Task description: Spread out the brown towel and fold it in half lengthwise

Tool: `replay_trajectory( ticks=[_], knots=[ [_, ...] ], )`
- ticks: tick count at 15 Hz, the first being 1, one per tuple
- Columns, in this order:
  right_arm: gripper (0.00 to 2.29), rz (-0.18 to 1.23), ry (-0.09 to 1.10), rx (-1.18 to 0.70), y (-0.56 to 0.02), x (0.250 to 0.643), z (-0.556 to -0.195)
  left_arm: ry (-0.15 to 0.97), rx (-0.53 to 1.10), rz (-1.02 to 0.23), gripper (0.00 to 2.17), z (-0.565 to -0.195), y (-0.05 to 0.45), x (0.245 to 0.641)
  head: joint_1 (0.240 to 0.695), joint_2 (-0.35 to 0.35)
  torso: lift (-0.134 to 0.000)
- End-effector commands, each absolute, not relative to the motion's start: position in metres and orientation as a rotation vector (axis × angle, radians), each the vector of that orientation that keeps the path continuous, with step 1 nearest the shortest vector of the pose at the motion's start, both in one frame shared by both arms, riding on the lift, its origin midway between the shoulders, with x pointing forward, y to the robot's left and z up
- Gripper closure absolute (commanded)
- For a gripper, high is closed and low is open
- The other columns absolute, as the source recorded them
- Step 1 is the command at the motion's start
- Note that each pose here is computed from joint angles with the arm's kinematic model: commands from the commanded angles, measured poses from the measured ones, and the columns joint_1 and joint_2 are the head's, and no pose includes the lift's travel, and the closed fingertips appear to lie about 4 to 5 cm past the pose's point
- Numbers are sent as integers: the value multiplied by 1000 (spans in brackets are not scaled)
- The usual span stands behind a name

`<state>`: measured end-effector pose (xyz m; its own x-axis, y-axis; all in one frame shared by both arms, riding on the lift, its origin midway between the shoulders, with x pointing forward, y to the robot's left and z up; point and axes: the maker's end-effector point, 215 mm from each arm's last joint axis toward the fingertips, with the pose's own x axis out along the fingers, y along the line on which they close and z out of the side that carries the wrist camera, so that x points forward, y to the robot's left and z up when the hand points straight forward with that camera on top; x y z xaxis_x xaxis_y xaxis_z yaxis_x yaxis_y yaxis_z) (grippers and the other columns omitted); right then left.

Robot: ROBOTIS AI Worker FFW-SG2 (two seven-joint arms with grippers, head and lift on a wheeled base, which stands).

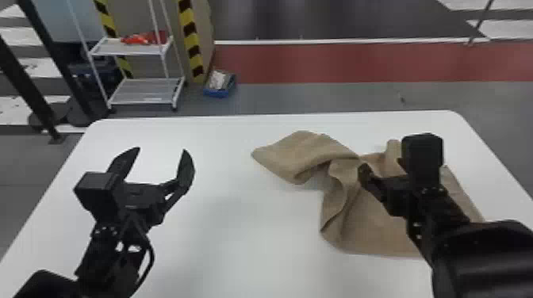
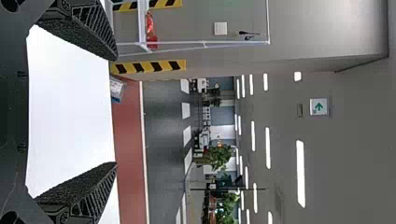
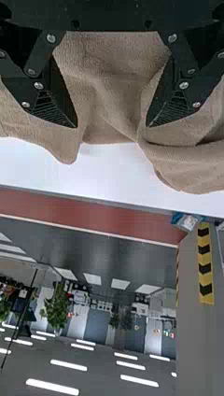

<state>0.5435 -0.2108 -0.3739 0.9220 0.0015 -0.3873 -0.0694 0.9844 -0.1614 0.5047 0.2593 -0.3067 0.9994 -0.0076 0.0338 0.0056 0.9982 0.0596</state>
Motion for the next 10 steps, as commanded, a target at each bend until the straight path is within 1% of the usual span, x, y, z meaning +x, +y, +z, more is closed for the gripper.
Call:
replay_trajectory(
  ticks=[1, 3, 5, 7, 10],
  knots=[
    [188, 110, 359, -169, -175, 540, -353, -35, 57, -13, 83, -307, 255, 506, 695, 51, -125],
    [353, 226, 339, -184, -125, 544, -340, -37, 59, -12, 83, -306, 257, 506, 695, 73, -125],
    [444, 310, 415, -238, -83, 541, -362, -39, 61, -12, 83, -305, 258, 504, 695, 113, -125],
    [444, 364, 510, -284, -57, 534, -389, -40, 61, -7, 83, -304, 261, 503, 695, 172, -125],
    [444, 359, 636, -384, -52, 527, -415, -40, 61, -9, 83, -304, 261, 503, 695, 211, -125]
  ],
)
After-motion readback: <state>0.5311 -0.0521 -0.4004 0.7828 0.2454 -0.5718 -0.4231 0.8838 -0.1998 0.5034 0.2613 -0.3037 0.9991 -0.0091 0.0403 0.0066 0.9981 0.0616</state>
